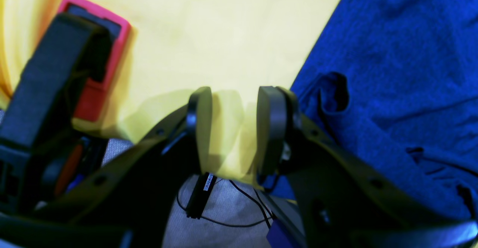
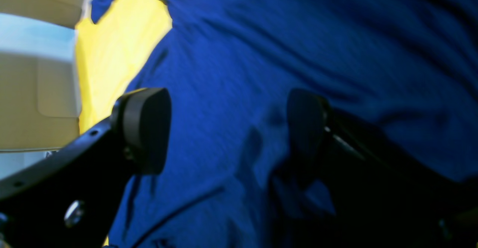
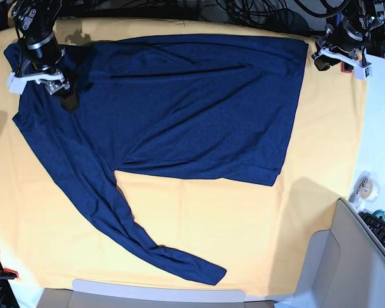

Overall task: Fold the T-shirt properly
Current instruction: 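Lower the right gripper onto the sleeve seam and grasp the fabric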

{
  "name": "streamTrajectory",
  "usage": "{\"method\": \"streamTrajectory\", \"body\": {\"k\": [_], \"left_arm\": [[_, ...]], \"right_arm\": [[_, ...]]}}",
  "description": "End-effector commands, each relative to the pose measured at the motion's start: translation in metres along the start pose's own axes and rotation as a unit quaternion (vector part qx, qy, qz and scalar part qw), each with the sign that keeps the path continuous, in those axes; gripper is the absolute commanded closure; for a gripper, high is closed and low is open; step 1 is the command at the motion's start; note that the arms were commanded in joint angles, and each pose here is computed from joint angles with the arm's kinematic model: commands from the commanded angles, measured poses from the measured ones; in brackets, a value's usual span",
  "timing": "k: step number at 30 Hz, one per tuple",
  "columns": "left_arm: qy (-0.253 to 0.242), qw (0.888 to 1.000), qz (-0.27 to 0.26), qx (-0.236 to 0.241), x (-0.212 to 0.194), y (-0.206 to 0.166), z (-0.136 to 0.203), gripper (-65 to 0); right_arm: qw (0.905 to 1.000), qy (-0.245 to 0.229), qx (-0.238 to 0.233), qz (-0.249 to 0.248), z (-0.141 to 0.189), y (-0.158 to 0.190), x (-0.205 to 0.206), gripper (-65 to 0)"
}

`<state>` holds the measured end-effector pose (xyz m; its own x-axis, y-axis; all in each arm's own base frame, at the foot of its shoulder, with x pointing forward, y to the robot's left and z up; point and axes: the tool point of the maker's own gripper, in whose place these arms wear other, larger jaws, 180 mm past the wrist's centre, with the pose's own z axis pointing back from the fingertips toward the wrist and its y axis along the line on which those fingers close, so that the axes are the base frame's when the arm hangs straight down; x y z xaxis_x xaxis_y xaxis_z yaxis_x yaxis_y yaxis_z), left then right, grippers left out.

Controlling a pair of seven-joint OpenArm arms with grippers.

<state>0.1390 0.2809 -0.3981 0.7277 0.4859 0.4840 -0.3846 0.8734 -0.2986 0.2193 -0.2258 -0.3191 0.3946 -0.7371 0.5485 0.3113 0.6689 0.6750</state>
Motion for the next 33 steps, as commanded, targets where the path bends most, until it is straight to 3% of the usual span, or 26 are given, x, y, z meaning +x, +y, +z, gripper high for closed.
{"method": "streamTrajectory", "body": {"k": [1,14,23,29,33], "left_arm": [[-0.018,1.000,-0.010,-0.003,0.011,-0.001,0.005,-20.2],[-0.033,0.999,-0.010,-0.010,0.023,-0.007,0.002,-20.2],[-0.036,0.999,-0.016,-0.010,0.026,-0.008,0.004,-20.2],[-0.091,0.995,-0.048,-0.014,0.064,-0.019,0.026,-20.2],[-0.107,0.991,-0.070,-0.024,0.086,-0.029,0.025,-20.2]], "right_arm": [[0.9995,-0.019,0.019,0.013,0.000,0.012,0.014,-47.5],[0.9975,-0.032,0.026,0.058,-0.002,0.017,0.041,-47.5],[0.9959,-0.062,-0.044,0.049,0.031,-0.027,0.056,-47.5],[0.9938,-0.081,-0.062,0.043,0.041,-0.038,0.066,-47.5],[0.9927,-0.100,-0.045,0.051,0.035,-0.025,0.080,-47.5]]}}
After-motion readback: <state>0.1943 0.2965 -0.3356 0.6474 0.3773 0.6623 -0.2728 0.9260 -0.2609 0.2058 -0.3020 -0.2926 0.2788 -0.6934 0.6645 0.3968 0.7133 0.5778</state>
